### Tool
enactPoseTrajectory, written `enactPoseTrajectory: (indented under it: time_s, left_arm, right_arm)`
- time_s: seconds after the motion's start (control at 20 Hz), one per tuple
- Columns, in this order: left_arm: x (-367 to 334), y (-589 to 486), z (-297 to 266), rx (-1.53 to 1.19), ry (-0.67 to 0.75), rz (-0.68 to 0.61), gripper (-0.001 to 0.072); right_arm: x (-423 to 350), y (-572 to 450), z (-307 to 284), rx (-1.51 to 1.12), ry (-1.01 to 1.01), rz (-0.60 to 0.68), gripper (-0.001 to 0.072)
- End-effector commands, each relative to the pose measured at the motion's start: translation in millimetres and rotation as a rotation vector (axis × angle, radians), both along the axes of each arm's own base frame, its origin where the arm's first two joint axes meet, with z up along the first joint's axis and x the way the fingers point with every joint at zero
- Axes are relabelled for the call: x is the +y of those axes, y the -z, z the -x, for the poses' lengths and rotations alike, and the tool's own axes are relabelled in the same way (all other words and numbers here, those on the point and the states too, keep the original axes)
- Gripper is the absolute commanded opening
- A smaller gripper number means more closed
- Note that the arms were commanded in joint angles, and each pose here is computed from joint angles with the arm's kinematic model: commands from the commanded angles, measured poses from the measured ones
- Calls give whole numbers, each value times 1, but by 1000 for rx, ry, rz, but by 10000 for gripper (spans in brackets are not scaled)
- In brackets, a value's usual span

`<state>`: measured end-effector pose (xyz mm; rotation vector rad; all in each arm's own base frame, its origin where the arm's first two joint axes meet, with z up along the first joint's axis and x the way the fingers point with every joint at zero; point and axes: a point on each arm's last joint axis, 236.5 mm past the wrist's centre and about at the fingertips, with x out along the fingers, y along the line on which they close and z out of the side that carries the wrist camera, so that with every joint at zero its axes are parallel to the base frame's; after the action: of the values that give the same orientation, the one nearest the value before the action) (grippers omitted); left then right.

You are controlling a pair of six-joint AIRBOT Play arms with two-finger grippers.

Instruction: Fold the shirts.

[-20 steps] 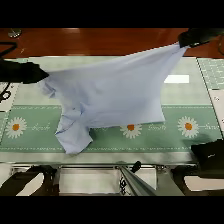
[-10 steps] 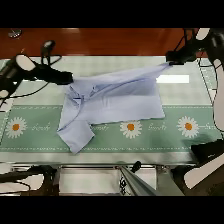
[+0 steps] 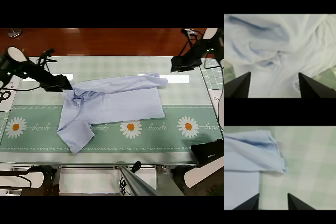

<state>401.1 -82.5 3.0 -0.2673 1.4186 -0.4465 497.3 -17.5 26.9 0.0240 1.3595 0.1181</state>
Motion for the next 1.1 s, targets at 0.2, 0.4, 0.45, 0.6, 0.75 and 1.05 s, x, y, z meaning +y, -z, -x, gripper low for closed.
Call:
enactPoseTrajectory:
  time_s: [0.2,0.4,0.45,0.6,0.75,1.05]
  left_arm:
    - [66,8,111,223,-214,63,720]
    - [54,57,185,309,-284,84,720]
    - [49,65,194,316,-288,81,720]
    - [40,81,204,310,-283,63,720]
    - [40,86,191,251,-284,33,720]
    - [38,96,151,112,-348,-30,528]
  right_arm:
    - [-40,-19,67,191,114,-247,434]
    - [-47,-19,63,163,137,-253,434]
    - [-45,-19,60,154,132,-249,434]
    - [-35,-19,57,149,111,-248,434]
    - [-28,-20,56,147,99,-262,434]
    - [-28,-20,56,146,99,-261,432]
